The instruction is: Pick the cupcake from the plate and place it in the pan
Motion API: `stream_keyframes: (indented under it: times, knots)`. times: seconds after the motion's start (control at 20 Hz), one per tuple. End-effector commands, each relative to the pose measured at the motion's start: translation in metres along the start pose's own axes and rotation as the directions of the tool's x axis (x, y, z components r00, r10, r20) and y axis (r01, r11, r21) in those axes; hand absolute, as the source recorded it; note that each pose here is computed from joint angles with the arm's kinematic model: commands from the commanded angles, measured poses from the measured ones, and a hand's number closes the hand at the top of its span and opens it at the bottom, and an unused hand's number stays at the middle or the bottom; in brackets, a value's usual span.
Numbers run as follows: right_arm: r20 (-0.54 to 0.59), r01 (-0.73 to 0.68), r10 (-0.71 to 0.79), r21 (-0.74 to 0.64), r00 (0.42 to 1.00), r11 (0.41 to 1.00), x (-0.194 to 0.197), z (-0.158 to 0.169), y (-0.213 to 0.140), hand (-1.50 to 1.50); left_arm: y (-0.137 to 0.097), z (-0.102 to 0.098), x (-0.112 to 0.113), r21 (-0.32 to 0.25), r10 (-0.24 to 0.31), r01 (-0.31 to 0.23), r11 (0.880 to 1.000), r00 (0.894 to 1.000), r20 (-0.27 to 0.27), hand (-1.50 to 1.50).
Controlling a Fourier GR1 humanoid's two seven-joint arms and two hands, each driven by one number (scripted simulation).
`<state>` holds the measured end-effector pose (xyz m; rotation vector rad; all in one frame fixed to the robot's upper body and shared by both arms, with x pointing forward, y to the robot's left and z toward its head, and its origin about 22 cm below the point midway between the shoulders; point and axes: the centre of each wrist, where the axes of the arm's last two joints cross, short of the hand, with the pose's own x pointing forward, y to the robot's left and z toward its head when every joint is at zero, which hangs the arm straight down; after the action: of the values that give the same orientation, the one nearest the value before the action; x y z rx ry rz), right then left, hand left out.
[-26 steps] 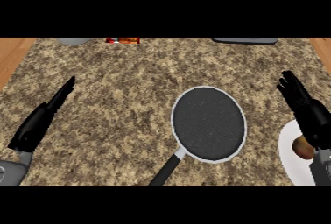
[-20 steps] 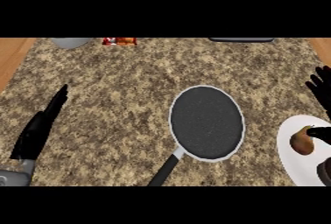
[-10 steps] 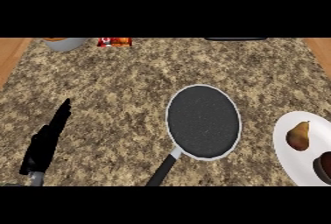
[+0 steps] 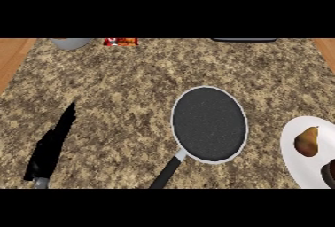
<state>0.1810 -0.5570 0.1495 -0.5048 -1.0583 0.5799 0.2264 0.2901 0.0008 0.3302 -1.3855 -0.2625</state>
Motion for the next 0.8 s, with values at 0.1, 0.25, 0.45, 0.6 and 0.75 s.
stream_keyframes:
  times: [0.1,0.25,0.45,0.6,0.75]
  knots:
    - [0.023,-0.109,0.107,0.214,0.994,0.971,0.043,-0.025,0.001,-1.5,0.0,-0.002,0.011,-0.009,-0.001,0.001,1.0,1.0,-0.005,0.0]
    - [0.005,-0.153,0.156,0.24,0.988,0.959,0.05,-0.029,0.003,-1.5,-0.006,0.009,0.008,0.006,-0.007,0.007,1.0,1.0,0.001,0.0]
    - [-0.068,-0.156,0.182,0.277,0.981,0.948,0.076,-0.055,0.005,-1.5,-0.01,0.001,0.006,-0.014,-0.002,0.002,1.0,1.0,-0.005,0.0]
    - [-0.067,-0.205,0.245,0.361,0.967,0.91,0.08,-0.063,0.04,-1.5,-0.006,0.007,-0.003,-0.004,0.012,-0.012,1.0,1.0,-0.008,0.0]
    - [-0.081,-0.251,0.301,0.376,0.95,0.892,0.1,-0.065,0.033,-1.5,-0.012,0.004,0.005,0.009,-0.002,0.002,1.0,1.0,-0.019,0.0]
